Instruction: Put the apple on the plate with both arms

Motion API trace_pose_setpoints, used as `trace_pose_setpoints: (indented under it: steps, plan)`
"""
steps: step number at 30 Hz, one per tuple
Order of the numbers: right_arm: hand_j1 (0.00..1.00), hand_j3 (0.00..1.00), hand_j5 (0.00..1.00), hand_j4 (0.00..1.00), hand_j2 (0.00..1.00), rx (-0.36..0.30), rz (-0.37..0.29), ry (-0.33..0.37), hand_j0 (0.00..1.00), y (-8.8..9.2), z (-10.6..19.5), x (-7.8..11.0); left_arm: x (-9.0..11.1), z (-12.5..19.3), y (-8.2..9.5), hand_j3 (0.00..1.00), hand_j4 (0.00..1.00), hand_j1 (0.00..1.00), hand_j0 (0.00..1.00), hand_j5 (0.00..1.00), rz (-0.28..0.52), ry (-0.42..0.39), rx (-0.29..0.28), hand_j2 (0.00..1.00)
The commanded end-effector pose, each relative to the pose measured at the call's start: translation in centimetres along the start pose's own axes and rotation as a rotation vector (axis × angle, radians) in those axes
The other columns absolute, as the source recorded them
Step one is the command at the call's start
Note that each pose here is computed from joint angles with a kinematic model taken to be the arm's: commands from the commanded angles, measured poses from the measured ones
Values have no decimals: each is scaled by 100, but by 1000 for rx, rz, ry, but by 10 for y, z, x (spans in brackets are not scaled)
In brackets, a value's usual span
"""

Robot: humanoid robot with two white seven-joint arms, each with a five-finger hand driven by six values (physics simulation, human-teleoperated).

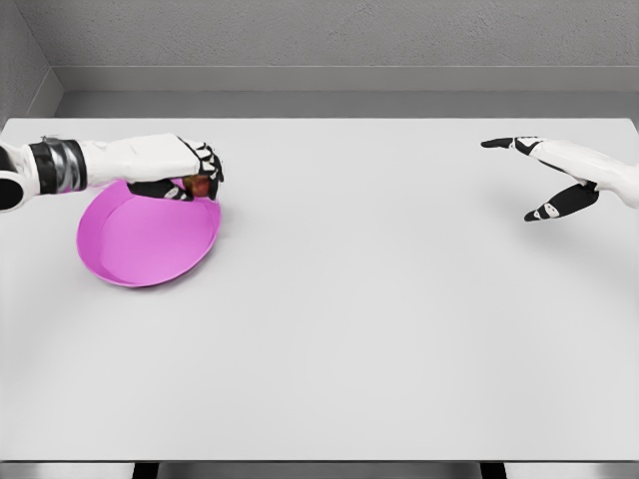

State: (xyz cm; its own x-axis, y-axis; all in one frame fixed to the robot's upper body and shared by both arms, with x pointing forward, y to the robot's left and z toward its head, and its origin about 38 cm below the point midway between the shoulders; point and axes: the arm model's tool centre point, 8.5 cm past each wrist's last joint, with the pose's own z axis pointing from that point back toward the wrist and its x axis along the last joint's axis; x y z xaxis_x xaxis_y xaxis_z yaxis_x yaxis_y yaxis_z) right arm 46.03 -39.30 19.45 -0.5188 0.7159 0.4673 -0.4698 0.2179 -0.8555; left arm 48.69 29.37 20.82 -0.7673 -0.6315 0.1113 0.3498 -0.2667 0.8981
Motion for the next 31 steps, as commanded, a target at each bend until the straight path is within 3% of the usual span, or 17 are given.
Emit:
trace_pose_setpoints:
  steps: [1,5,6,8,9,10,18,20,22,24,31]
  plan:
    - [100,100,100,100,100,-5,-5,-1,100,-1,1,0,-23,22,-7,36,36,36,36,36,36,77,-7,36]
    - [100,100,100,100,100,-5,-5,-1,100,-1,1,0,-24,21,-17,45,45,45,45,45,48,82,-25,45]
    - [100,100,100,100,100,-5,-5,-1,100,-1,1,0,-24,21,-22,53,53,53,53,53,56,84,-32,53]
    - [100,100,100,100,100,-5,-5,-1,100,-1,1,0,-27,22,-27,82,82,82,82,82,69,92,-35,82]
    - [100,100,100,100,100,-5,-5,-1,100,-1,1,0,-27,22,-27,87,87,87,87,87,71,93,-33,87]
    - [100,100,100,100,100,-5,-5,-1,100,-1,1,0,-30,24,-28,98,98,98,98,98,79,102,-34,98]
    - [100,100,100,100,100,-5,-5,-1,100,-1,1,0,-36,29,-30,100,100,100,100,100,98,119,-25,100]
    - [100,100,100,100,100,-5,-5,-1,100,-1,1,0,-54,40,-39,100,100,100,100,100,165,174,-15,100]
    - [100,100,100,100,100,-5,-5,-1,100,-1,1,0,-91,72,-40,100,100,100,100,100,291,302,88,100]
    - [100,100,100,100,100,-5,-5,-1,100,-1,1,0,-112,94,-48,100,100,100,100,100,371,386,139,100]
    - [100,100,100,100,100,-5,-4,-2,100,-1,0,0,-113,87,-53,100,100,100,100,100,393,388,139,100]
